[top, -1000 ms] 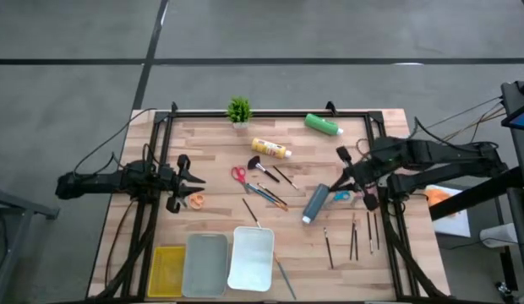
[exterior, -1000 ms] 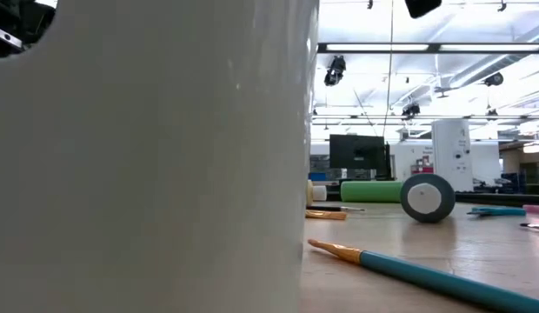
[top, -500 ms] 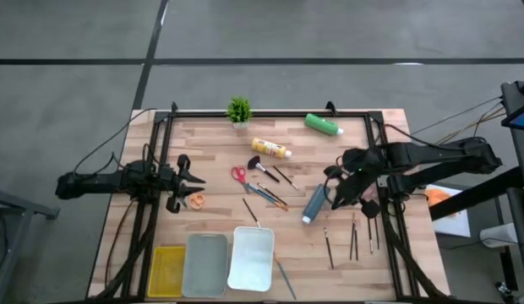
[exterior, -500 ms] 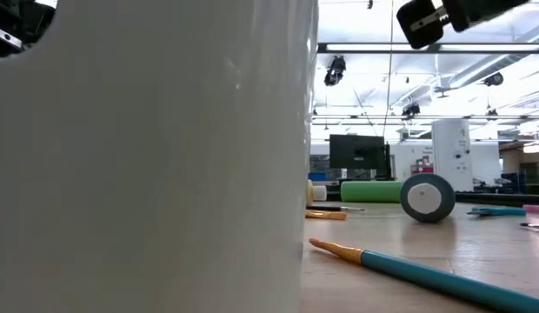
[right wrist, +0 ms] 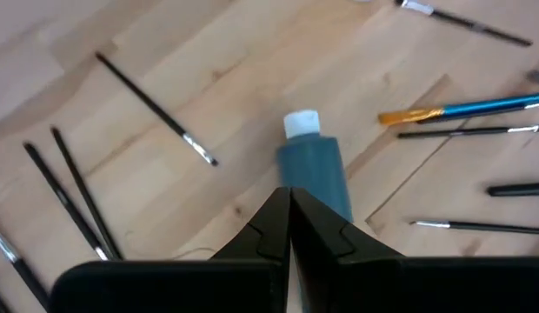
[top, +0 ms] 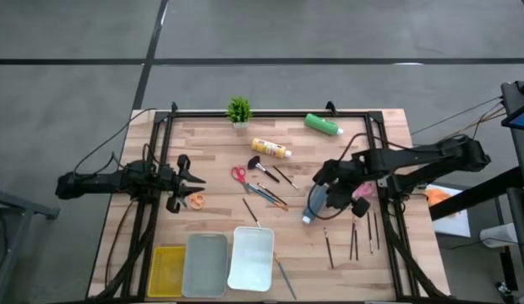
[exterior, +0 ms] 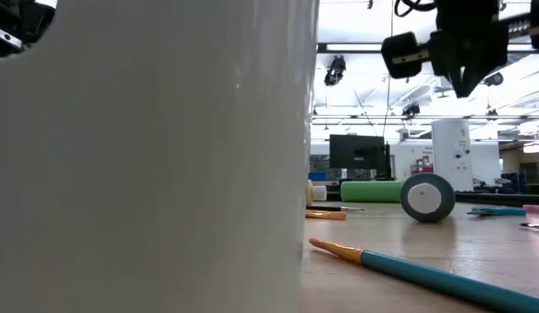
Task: Pick & Place Paint Supplies
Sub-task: Put the black paint bottle into the gray bin
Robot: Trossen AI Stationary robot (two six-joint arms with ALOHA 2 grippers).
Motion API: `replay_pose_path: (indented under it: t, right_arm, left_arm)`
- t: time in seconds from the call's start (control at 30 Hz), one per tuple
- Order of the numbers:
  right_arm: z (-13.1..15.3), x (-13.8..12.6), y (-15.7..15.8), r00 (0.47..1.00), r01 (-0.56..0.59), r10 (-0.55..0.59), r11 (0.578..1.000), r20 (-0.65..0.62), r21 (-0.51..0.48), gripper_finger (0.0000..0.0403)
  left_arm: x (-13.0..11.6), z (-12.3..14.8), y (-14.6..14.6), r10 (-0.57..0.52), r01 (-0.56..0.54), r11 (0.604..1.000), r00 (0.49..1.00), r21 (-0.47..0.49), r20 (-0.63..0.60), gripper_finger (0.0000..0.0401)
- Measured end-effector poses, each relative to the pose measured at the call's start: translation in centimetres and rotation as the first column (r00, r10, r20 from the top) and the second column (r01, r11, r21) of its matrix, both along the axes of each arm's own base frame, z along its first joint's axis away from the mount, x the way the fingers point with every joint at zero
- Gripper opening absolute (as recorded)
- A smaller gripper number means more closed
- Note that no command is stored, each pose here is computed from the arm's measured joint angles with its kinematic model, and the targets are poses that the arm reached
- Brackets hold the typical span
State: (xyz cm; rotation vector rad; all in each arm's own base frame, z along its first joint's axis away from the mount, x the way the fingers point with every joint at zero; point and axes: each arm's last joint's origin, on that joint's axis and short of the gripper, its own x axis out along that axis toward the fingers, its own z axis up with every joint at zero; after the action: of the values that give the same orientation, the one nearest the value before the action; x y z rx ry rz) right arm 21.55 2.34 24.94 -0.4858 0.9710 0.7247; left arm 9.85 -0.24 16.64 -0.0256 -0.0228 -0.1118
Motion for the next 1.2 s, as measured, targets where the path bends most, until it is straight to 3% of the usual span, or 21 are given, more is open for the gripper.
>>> replay_pose_path:
  t: [0.3,0.67,0.8,1.2]
  right_arm:
    - [-1.4,1.0,0.0,0.993,-0.115,0.114,0.992,-0.024,-0.051,0.0029]
    - [-3.1,2.8,-0.1,0.998,-0.01,0.004,0.995,-0.056,-0.1,0.022]
    - [-4.2,3.4,0.0,0.993,0.023,-0.033,0.995,-0.115,-0.092,0.0268]
    - [-7.4,4.8,0.0,0.977,-0.012,-0.017,0.991,-0.214,-0.132,0.0286]
  left_arm:
    - [0.0,0.0,0.0,0.0,0.0,1.0,1.0,0.0,0.0,0.0104]
    - [0.0,0.0,0.0,0.0,0.0,1.0,1.0,0.0,0.0,0.0104]
    - [0.0,0.0,0.0,0.0,0.0,1.0,1.0,0.0,0.0,0.0104]
    - [0.0,0.0,0.0,0.0,0.0,1.0,1.0,0.0,0.0,0.0104]
